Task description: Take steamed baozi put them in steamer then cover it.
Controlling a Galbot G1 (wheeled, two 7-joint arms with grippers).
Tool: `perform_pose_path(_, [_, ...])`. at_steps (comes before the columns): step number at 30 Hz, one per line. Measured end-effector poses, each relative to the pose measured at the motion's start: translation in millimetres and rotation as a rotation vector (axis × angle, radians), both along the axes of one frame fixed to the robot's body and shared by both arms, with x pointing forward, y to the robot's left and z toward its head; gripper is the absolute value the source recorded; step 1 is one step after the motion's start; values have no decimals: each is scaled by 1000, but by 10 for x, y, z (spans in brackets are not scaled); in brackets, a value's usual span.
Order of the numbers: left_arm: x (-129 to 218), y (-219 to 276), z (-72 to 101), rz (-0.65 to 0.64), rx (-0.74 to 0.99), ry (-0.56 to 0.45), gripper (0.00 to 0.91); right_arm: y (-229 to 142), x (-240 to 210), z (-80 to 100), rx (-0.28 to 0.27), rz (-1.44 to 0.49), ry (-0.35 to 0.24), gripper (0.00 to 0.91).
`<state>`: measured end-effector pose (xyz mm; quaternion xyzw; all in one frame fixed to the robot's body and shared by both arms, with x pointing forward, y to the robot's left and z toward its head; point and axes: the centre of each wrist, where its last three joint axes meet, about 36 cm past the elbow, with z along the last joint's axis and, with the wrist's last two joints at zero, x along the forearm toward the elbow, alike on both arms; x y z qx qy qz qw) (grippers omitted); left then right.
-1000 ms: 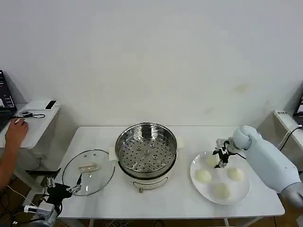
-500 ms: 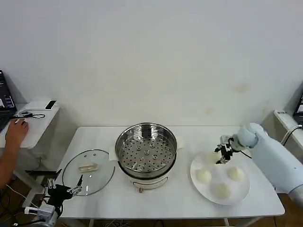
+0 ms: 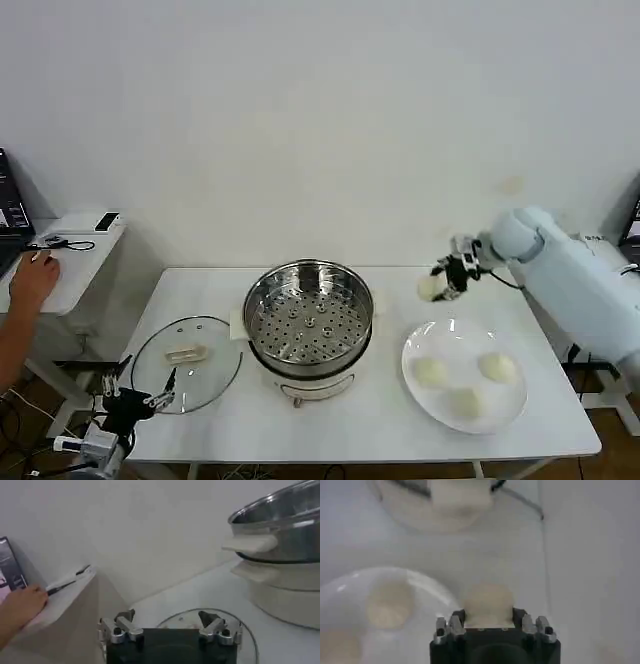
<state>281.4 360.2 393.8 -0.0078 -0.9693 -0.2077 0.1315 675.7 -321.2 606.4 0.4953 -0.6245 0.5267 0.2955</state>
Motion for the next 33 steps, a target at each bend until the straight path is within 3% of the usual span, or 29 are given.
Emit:
perform_pose_path(6, [-27,38,-9,11,3,4,907,441,191,375,10,77,-27,625])
perform_pose_path(10, [-31,57,8,12,9,2,907,730,289,517,13,121,-33,625])
perform_pose_path(19, [-25,53,-11,12,9,6,907,1281,430,604,23,225,-33,625])
perform_pose_path(27, [-71,34,-40,16,10,19,907,1672,553,582,22,516,-81,625])
perform_pose_path(33, [-119,32,-48,23,18,28,907,2052,476,558,-58,757,-163,635])
